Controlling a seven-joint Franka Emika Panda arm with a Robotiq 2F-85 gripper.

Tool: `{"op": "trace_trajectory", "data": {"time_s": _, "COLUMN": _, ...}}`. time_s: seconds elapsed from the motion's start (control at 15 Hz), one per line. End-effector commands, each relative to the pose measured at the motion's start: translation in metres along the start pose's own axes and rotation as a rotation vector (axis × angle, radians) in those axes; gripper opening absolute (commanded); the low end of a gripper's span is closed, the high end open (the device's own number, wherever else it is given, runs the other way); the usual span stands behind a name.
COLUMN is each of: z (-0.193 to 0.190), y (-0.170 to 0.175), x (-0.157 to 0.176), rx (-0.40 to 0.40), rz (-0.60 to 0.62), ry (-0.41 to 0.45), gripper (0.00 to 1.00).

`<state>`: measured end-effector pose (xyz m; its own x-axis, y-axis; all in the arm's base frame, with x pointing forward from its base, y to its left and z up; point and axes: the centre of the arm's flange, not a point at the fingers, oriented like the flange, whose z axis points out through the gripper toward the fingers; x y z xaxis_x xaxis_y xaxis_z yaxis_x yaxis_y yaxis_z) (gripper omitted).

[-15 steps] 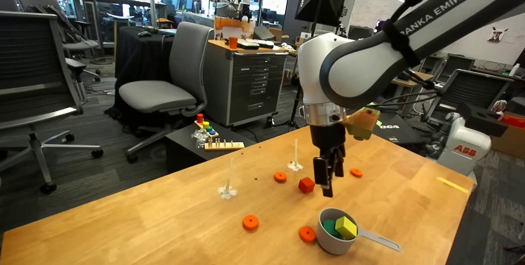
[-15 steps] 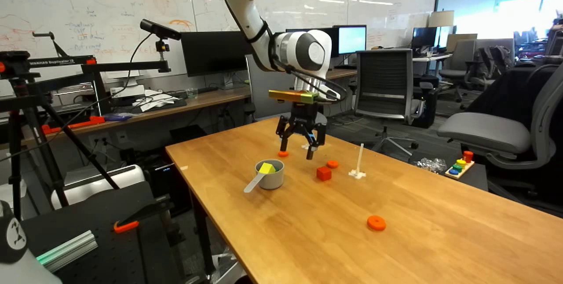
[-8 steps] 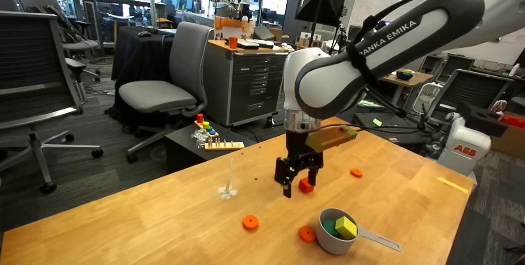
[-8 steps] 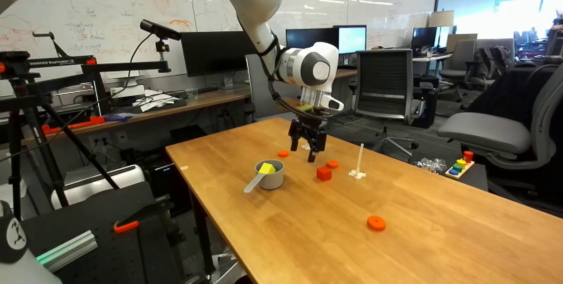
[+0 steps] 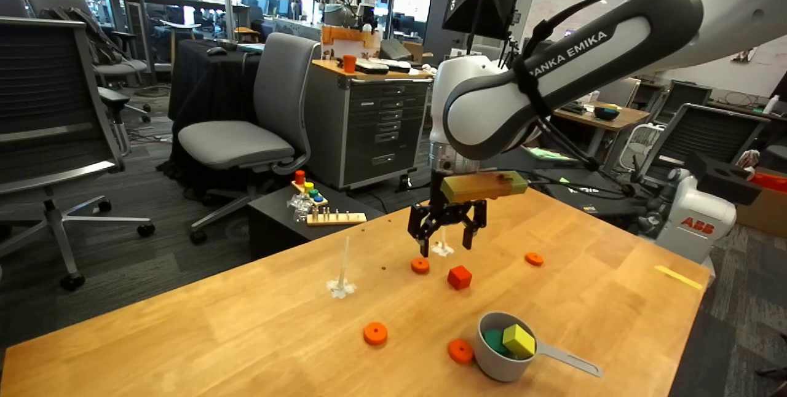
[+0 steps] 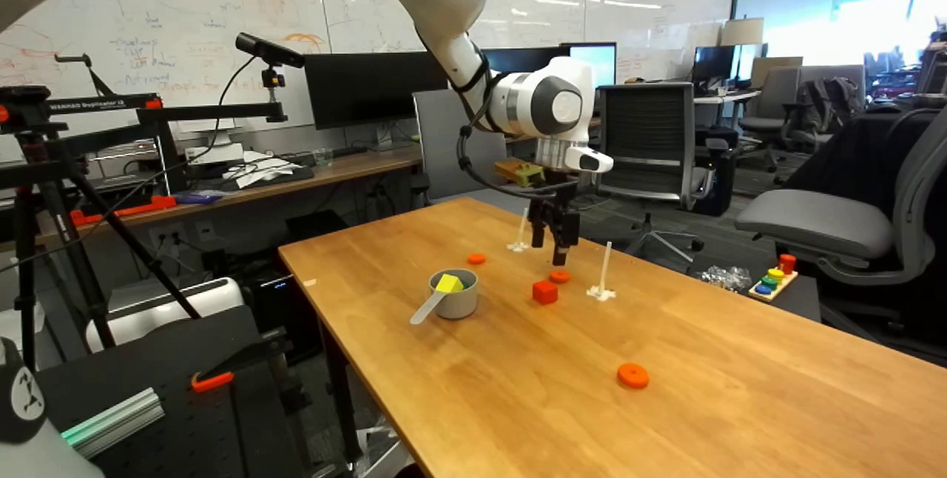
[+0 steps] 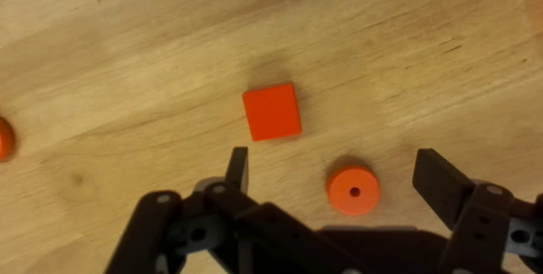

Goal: Put the blocks in the gray pot one at a time

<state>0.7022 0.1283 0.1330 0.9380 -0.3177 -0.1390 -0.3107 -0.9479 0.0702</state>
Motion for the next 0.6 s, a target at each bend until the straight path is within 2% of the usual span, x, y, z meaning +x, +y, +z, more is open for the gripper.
{"op": "trace_trajectory", "data": {"time_s": 0.0, "z": 0.003, "y": 0.003, "x": 0.007, "rx": -0.024, "rz": 0.077, "ry": -0.004, "gripper": 1.0}}
{"op": "trace_trajectory", "data": {"time_s": 0.53, "z": 0.026, "y": -0.003, "x": 0.0, "rx": -0.064, "rz": -0.071, "ry": -0.074, "gripper": 1.0}}
